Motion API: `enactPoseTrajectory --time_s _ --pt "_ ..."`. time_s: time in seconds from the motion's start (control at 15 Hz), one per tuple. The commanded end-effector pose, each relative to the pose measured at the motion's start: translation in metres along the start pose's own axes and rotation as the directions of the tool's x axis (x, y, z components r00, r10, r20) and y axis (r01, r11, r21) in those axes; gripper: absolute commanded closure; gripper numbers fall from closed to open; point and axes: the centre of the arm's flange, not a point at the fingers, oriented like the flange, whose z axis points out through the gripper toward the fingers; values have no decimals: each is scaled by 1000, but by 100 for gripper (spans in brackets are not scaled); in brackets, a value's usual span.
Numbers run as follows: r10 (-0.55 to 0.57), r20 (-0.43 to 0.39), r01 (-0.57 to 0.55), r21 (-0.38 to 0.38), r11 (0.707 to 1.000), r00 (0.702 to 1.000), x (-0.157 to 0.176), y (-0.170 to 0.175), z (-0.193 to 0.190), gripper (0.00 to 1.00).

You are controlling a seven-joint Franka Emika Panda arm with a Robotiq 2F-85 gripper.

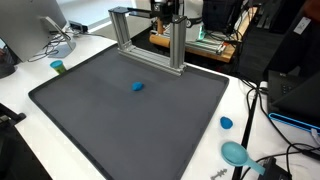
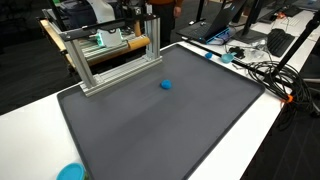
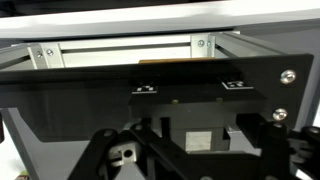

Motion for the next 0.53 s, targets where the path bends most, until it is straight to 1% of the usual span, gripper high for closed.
enactPoseTrajectory --time_s 0.0,0.07,0.13,0.2,0.47 --pt "-2 -10 2 -1 1000 1000 -9 0 2 42" --pt "-3 -11 3 -4 1000 1000 -9 -1 2 53" --pt "-3 -13 3 -11 1000 1000 -8 0 2 61" --pt "3 -16 -3 -15 1000 1000 -8 1 1 66" --pt "-6 -3 6 -29 1000 1000 -7 -3 -6 67"
